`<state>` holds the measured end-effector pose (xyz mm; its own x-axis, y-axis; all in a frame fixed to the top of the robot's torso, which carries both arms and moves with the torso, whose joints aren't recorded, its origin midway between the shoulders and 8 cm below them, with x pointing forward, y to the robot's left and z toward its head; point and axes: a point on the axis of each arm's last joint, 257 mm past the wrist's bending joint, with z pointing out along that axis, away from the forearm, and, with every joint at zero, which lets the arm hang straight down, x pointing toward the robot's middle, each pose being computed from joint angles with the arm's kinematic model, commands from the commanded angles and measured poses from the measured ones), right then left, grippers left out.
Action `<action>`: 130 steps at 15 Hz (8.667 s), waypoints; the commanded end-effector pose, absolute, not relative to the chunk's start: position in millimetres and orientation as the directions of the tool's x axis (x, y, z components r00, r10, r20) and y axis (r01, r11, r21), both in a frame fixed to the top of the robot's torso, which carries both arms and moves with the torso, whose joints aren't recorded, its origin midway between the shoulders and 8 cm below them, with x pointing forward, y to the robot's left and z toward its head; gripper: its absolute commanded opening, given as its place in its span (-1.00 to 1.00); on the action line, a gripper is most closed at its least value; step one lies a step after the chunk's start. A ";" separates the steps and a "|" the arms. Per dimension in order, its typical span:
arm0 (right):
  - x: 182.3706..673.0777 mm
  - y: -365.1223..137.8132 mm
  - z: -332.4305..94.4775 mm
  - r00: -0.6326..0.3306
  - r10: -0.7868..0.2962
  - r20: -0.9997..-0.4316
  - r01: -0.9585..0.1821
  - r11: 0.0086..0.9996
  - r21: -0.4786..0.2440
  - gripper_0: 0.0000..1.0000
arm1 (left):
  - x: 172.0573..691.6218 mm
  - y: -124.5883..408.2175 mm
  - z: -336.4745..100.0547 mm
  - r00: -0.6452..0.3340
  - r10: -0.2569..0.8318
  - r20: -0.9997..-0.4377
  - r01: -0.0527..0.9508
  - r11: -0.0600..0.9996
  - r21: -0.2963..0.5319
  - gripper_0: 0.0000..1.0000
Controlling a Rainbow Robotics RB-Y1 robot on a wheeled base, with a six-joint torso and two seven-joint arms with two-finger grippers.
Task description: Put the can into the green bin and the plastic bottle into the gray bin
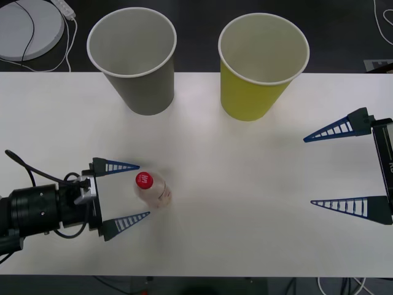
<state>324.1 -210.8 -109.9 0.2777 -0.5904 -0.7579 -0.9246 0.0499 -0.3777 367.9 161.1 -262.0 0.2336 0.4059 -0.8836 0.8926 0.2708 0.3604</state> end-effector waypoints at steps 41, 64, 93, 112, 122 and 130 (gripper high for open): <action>324.0 -210.8 -109.9 0.278 -0.590 -0.758 -0.925 0.050 -0.378 1.00 | 387.9 144.1 -203.8 0.142 0.378 -0.915 0.908 0.318 0.273 -1.00; 324.0 -210.8 -109.9 0.278 -0.590 -0.758 -0.925 0.050 -0.378 1.00 | 446.2 269.6 -132.9 -0.036 0.390 -0.920 0.745 0.624 0.235 -1.00; 324.0 -210.8 -109.9 0.278 -0.590 -0.758 -0.925 0.050 -0.378 1.00 | 439.6 368.8 -11.4 -0.384 0.642 -0.663 0.720 0.658 0.221 -1.00; 324.0 -210.8 -109.9 0.278 -0.590 -0.758 -0.925 0.050 -0.378 1.00 | 520.0 301.4 60.7 -0.277 0.682 -0.677 0.733 0.606 0.310 -1.00; 324.0 -210.8 -109.9 0.278 -0.590 -0.758 -0.925 0.050 -0.378 1.00 | 557.8 254.1 77.1 -0.284 0.709 -0.645 0.751 0.583 0.311 -1.00; 324.0 -210.8 -109.9 0.278 -0.590 -0.758 -0.925 0.050 -0.378 1.00 | 578.7 219.4 66.4 -0.316 0.752 -0.578 0.777 0.555 0.298 -1.00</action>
<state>324.0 -210.8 -109.9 0.2777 -0.5904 -0.7579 -0.9246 0.0499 -0.3776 577.7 222.1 66.1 -0.3149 0.7442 -0.5891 0.7753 0.5598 0.2927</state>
